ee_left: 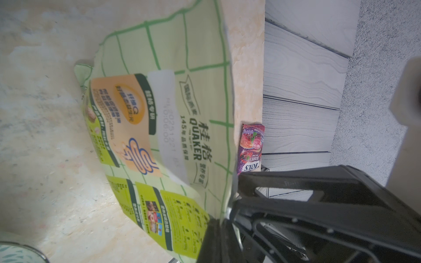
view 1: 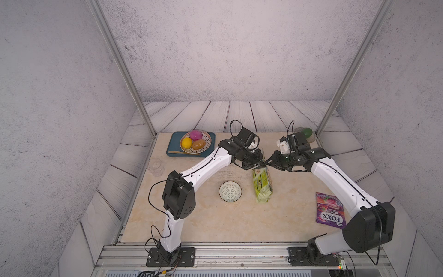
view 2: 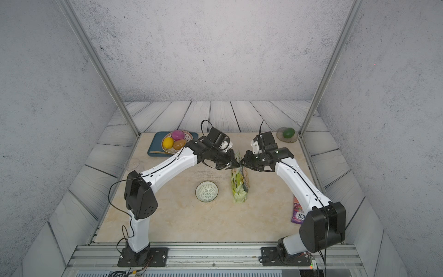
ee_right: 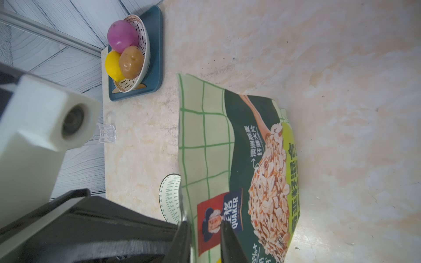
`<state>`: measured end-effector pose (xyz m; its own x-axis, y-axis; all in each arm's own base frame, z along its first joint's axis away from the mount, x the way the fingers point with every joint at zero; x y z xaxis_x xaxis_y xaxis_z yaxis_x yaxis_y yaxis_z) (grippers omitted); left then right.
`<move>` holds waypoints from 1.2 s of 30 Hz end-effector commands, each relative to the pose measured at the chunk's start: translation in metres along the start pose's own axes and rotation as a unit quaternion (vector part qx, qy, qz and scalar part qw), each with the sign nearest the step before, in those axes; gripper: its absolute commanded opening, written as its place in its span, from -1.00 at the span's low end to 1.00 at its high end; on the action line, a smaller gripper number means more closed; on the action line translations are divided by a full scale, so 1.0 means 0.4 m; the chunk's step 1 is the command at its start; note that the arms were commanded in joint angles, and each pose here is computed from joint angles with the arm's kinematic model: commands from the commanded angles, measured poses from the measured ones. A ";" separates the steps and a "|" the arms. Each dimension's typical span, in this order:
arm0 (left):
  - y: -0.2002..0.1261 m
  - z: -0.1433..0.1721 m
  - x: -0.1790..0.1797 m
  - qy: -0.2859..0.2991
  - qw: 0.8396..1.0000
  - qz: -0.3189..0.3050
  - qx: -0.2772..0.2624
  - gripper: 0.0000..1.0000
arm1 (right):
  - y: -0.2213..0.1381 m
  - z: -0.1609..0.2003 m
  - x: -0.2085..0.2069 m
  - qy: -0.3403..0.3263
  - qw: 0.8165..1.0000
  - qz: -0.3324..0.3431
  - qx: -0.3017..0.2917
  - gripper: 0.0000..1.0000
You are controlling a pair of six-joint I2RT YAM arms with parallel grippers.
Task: Pour the oats into the breakfast bowl
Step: Open the oats bag at the center of the board.
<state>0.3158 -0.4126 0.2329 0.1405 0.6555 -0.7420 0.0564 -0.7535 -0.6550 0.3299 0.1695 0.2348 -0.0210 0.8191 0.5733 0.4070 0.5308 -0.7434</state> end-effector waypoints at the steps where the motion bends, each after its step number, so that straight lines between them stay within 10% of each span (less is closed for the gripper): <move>1: 0.007 -0.002 -0.005 0.003 1.000 0.004 0.005 -1.00 | -0.018 -0.010 0.000 -0.012 1.000 0.015 -0.012 -0.53; 21: 0.019 0.000 -0.004 0.001 1.000 0.003 0.013 -1.00 | 0.027 -0.026 0.003 -0.032 0.999 0.034 0.003 -0.58; 28: 0.018 0.000 -0.001 -0.001 1.000 -0.001 0.012 -1.00 | 0.062 -0.008 -0.028 -0.027 0.998 0.054 0.028 -1.00; 36: -0.044 -0.014 0.055 -0.030 0.995 -0.077 -0.050 -1.00 | 0.001 -0.039 -0.096 -0.026 0.987 0.155 -0.037 -1.00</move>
<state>0.3202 -0.4098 0.2225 0.1101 0.6959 -0.7096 0.0806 -0.7178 -0.6915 0.3472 0.1719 0.2238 -0.0358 0.8860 0.4623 0.4201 0.4331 -0.7975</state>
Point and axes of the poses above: each gripper's point midway between its finger pads, its own y axis out along the fingers, its own x axis along the line the jaws close on, z = x × y, the point moved 2 cm from there along -y, back along the fingers, and after that the axes turned 1 degree about y, right-handed, at the moved point
